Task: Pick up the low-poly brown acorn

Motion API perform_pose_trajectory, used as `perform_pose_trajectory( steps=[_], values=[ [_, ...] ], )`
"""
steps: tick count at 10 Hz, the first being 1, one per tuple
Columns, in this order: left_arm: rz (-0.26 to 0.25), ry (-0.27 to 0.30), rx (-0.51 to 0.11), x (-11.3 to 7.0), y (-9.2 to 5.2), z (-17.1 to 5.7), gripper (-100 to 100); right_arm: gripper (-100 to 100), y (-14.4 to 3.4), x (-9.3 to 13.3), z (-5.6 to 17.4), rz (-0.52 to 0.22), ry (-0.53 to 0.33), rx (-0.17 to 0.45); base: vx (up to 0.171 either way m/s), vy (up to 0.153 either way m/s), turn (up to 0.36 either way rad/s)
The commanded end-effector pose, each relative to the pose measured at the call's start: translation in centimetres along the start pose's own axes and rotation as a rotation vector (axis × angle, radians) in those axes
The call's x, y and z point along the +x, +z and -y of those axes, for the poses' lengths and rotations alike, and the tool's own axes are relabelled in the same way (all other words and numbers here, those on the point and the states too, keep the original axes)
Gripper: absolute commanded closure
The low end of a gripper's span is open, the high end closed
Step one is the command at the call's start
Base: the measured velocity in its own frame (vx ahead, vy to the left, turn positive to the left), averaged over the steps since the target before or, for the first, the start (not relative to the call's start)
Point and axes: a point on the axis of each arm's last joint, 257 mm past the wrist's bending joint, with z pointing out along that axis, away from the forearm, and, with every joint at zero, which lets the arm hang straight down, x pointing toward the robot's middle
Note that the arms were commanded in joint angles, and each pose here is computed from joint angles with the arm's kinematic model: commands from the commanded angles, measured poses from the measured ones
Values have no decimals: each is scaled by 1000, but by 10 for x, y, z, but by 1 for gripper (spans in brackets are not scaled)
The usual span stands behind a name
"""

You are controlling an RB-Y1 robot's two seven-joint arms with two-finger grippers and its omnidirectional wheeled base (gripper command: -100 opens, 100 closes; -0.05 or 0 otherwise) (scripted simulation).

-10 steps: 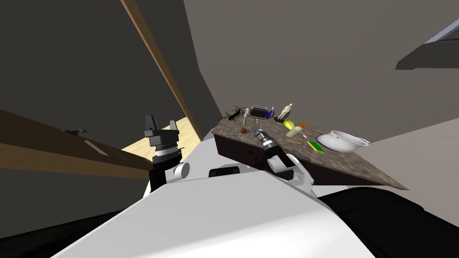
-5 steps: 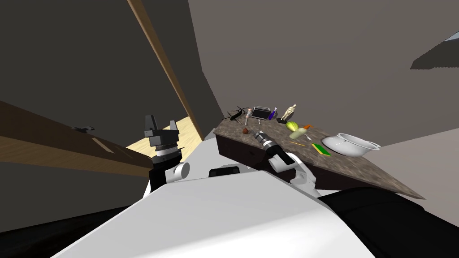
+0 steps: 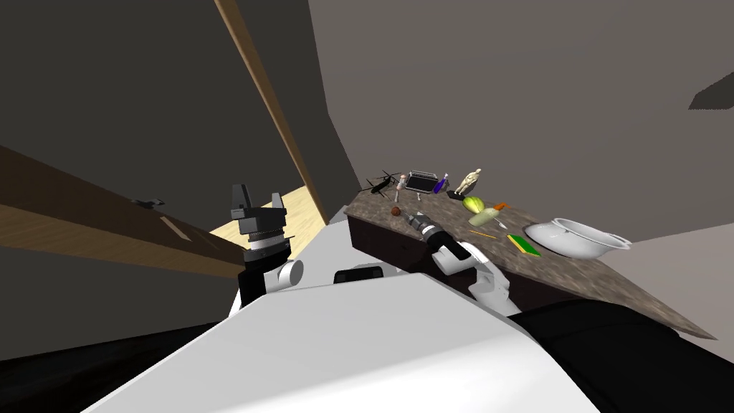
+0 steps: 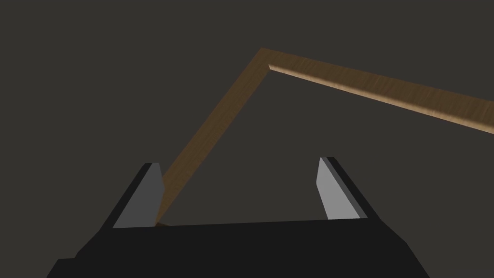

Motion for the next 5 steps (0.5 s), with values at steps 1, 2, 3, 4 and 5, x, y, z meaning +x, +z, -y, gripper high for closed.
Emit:
perform_pose_trajectory(
  steps=[1,2,3,4,5],
  values=[
    [0,0,0,0,0,0,0,-100,1,10,8,-52,-74,17,24,21,111],
    [0,0,0,0,0,0,0,-100,1,15,11,-69,-97,28,26,16,57],
    [0,0,0,0,0,0,0,-100,1,21,17,-104,-147,34,33,22,105],
    [0,0,0,0,0,0,0,-100,1,25,21,-124,-176,44,30,15,53],
    [0,0,0,0,0,0,0,-100,0,27,22,-133,-192,48,12,5,-10]
  ],
)
